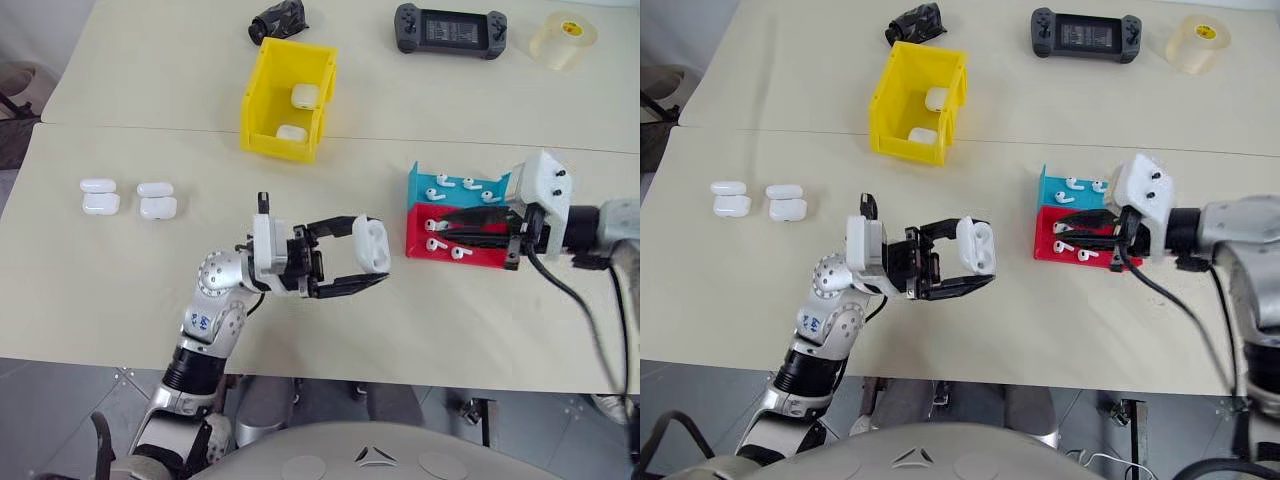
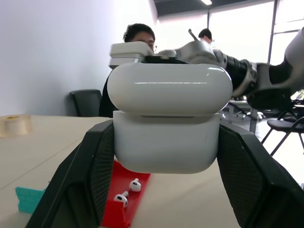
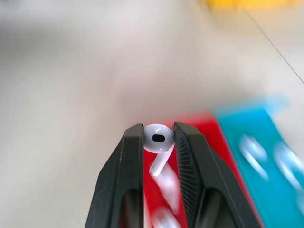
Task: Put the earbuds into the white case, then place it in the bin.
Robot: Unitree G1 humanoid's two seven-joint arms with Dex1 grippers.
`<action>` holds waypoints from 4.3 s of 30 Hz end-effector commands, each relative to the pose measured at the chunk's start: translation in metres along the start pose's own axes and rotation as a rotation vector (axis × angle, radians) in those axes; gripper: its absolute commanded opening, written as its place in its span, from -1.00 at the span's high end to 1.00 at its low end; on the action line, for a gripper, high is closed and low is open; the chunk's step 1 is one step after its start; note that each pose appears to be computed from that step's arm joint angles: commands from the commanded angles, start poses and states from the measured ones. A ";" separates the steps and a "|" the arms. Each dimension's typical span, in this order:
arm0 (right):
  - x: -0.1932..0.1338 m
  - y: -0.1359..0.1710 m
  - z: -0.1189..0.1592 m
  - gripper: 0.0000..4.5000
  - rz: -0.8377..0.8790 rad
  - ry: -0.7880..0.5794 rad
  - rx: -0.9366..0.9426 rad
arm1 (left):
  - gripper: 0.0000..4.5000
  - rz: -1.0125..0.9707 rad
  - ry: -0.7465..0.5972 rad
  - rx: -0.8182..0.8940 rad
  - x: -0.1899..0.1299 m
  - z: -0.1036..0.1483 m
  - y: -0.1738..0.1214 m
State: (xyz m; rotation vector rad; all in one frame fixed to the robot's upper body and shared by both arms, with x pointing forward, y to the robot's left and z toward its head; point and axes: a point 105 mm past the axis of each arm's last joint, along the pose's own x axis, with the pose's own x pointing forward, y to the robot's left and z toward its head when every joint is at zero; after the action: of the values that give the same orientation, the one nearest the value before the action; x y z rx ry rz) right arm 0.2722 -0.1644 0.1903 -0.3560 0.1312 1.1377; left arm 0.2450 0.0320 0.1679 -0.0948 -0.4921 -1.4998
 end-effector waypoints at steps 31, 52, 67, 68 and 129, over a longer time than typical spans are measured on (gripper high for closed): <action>0.048 0.059 0.060 0.65 -0.081 -0.839 0.059 | -0.24 -0.112 -0.081 -0.083 0.003 0.024 0.016; 0.054 0.064 0.039 0.65 0.026 -0.704 0.004 | -0.24 -0.080 -0.096 -0.044 0.007 0.028 0.020; 0.054 0.067 0.047 0.65 0.142 -0.658 0.070 | -0.24 -0.120 -0.067 -0.043 0.008 0.021 0.012; 0.053 0.068 0.047 0.55 0.151 -0.653 0.072 | -0.24 -0.117 -0.069 -0.040 0.008 0.021 0.013; -0.039 -0.121 -0.032 -0.98 -0.301 0.622 -0.024 | -0.24 -0.076 -0.067 0.022 -0.004 0.009 -0.028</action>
State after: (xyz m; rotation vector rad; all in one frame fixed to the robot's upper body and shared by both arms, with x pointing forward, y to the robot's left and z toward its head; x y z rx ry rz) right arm 0.3645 -0.2508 0.1861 -0.6882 0.6168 0.7071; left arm 0.2194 0.0376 0.1600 -0.1228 -0.5215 -1.5576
